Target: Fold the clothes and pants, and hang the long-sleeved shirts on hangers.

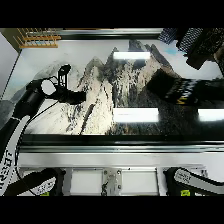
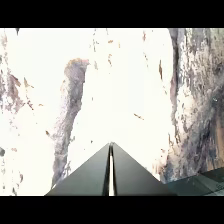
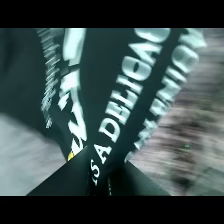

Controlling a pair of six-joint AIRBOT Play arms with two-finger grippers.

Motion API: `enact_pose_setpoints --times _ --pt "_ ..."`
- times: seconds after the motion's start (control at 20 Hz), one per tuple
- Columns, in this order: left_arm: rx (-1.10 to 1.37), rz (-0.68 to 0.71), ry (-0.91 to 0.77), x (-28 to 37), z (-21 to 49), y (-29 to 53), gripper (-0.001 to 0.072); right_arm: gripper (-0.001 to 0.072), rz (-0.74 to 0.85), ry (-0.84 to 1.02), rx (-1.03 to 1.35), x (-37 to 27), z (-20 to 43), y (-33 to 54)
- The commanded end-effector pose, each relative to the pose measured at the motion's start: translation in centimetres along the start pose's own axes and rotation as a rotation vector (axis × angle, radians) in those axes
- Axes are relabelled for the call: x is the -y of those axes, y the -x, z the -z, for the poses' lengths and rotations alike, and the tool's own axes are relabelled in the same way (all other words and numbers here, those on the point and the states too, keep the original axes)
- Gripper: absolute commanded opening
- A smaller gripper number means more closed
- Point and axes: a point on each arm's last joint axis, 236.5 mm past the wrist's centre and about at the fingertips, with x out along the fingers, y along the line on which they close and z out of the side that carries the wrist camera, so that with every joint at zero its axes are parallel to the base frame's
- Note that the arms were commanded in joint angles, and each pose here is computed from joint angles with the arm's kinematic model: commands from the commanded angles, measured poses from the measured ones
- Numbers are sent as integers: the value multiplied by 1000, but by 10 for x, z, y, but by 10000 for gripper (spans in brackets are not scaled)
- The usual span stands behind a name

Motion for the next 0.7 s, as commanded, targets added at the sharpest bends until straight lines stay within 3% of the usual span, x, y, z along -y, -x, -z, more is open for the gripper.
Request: enact_pose_setpoints --times 0.0,0.25,0.65 --pt "0 0 12 0 0 0 5 14 178 -250 63 117 10 43" --pt "-1 0 12 0 0 0 5 14 225 -390 -34 160 71 35" --pt "-13 -2 11 0 3 0 5 35 425 -285 -92 208 93 57"
